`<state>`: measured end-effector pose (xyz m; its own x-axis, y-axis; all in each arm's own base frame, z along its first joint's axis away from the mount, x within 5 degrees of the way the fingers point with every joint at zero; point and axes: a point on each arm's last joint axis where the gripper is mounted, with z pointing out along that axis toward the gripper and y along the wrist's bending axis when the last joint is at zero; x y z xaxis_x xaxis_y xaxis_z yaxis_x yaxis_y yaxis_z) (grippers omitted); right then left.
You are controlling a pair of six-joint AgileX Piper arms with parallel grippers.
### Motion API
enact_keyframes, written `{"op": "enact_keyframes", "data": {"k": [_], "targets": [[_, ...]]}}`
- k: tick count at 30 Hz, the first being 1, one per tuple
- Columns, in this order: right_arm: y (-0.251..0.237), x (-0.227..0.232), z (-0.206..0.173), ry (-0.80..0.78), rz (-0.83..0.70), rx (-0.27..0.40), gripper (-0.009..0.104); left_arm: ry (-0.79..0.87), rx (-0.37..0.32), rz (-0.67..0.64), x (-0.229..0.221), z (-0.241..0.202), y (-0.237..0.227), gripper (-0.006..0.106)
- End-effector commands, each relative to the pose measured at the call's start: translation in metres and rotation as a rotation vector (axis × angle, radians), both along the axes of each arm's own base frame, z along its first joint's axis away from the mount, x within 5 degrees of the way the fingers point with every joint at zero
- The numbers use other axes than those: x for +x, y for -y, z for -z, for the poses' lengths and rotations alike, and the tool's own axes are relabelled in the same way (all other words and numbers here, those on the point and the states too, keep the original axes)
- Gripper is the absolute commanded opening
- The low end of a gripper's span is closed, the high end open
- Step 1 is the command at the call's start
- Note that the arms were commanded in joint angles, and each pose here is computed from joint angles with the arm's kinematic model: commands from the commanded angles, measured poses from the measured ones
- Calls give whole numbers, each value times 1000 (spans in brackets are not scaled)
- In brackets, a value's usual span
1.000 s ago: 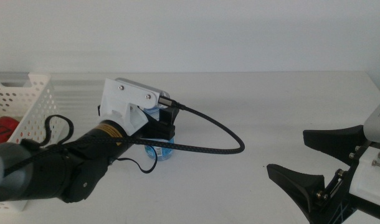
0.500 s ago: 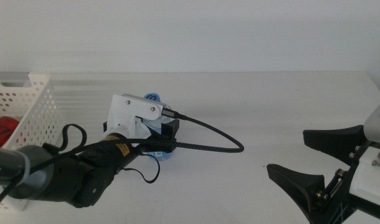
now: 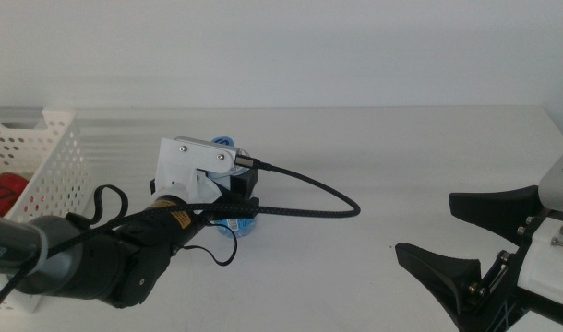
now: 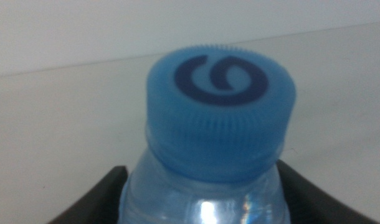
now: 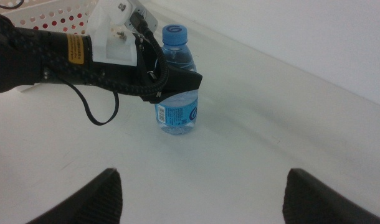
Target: Use arms to grab the bottles and put them into the dustbin to the left of the table.
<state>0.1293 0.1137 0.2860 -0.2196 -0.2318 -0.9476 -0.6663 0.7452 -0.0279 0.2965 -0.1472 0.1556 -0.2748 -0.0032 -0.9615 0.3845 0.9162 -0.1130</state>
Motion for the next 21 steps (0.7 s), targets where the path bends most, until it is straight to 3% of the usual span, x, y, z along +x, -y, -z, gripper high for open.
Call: {"op": "enact_keyframes", "data": {"k": [1, 5, 7, 13, 18, 21], "targets": [[-1, 1, -15, 85, -7, 61, 67, 116, -74, -21, 5, -24, 1, 42], [-1, 1, -15, 85, -7, 61, 67, 80, -60, -20, 6, -17, 2, 5], [-1, 1, -15, 85, -7, 61, 67, 90, -56, -18, 5, -20, 1, -5], [-1, 1, -15, 85, -7, 61, 67, 44, 5, -1, -6, -47, -3, -5], [-1, 1, -15, 85, -7, 61, 67, 34, 1, 7, -20, -77, -10, -5], [-1, 1, -15, 85, -7, 61, 67, 23, 34, 22, -30, -91, -14, -5]]}}
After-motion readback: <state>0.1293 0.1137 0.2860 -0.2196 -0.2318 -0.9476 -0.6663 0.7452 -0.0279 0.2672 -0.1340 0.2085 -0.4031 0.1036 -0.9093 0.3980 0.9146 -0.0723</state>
